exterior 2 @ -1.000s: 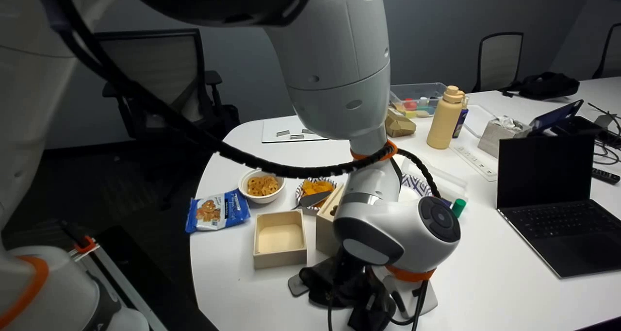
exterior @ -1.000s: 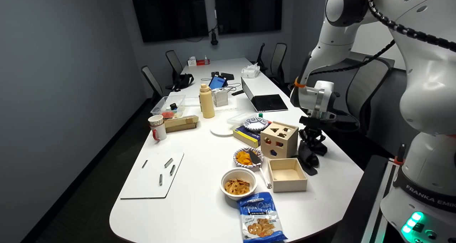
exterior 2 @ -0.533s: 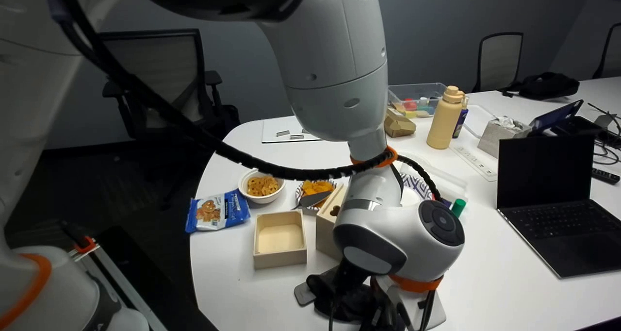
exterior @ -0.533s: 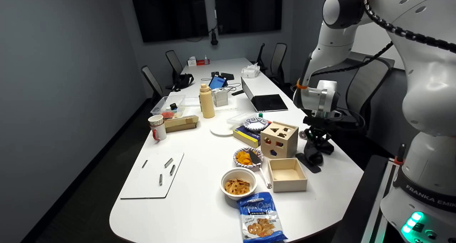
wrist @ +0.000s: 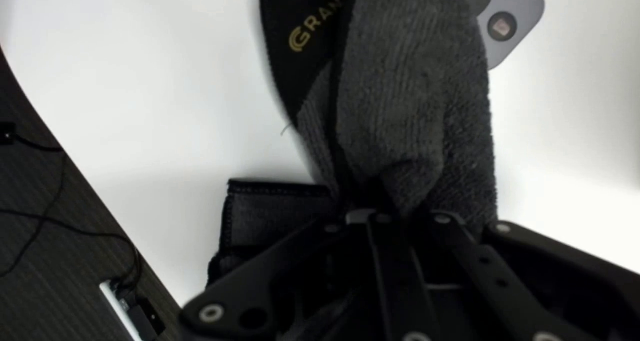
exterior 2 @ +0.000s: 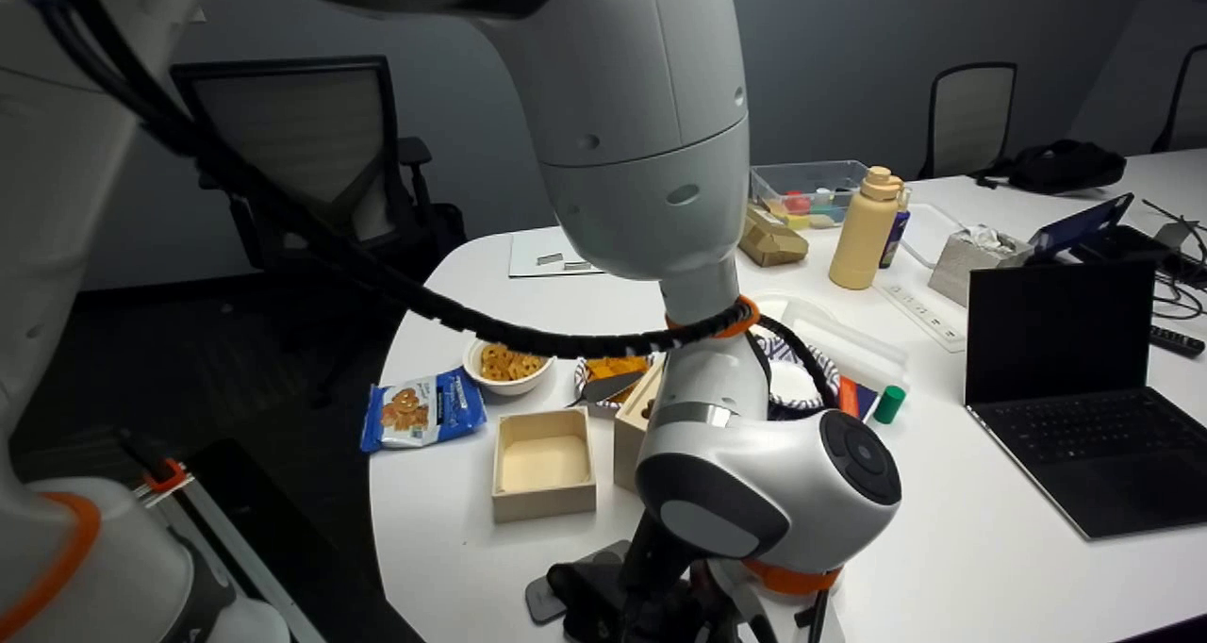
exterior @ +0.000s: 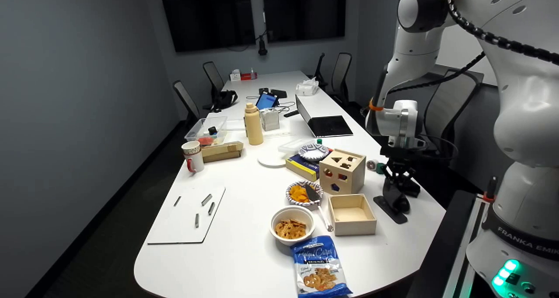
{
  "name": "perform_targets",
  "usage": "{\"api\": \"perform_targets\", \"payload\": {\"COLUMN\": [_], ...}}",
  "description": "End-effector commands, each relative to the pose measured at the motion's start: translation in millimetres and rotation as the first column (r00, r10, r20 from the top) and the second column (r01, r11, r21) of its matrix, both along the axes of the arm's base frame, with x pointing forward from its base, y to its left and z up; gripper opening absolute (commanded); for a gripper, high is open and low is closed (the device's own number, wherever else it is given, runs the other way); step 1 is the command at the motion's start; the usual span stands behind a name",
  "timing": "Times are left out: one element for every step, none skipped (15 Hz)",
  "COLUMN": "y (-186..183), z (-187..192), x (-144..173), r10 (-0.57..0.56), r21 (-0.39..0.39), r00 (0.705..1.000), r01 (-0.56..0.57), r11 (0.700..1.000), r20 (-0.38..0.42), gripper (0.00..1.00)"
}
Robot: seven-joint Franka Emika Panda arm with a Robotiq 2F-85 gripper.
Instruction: Use the dark grey towel to wipe the remote control.
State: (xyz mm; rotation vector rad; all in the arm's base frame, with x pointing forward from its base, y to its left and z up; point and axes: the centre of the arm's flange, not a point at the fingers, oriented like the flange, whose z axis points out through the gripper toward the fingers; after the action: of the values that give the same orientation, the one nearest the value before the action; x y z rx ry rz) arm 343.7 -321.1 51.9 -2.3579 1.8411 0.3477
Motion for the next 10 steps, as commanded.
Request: {"api": "perform_targets", "payload": {"y": [33,36,40,43,46,47,48,47,47,46], "z": [-24,-26,-27,-27,-28,-29,-28,-28,-26,-23], "x": [-14,-11,-8,-5,-1,3,7,11,14,15], "r10": [0.065,0.067,0.070,0.068,0.064,0.059,0.052,0.046,0.040,0.038], "r21": [0.099,0.111,0.120,0.118,0.124,0.119,0.114,0.106,0.091,0.074], "r00": [0.998,0.998,0.997,0.997,0.996,0.995,0.993,0.991,0.989,0.988], "r01": [-0.062,-0.066,-0.071,-0.072,-0.071,-0.068,-0.064,-0.059,-0.053,-0.049], "r11": [0.993,0.992,0.990,0.990,0.990,0.991,0.991,0.993,0.994,0.996], "r20": [-0.027,-0.003,0.014,0.034,0.059,0.084,0.104,0.124,0.141,0.150], "gripper": [0.02,0.02,0.02,0.02,0.02,0.02,0.02,0.02,0.02,0.02]}}
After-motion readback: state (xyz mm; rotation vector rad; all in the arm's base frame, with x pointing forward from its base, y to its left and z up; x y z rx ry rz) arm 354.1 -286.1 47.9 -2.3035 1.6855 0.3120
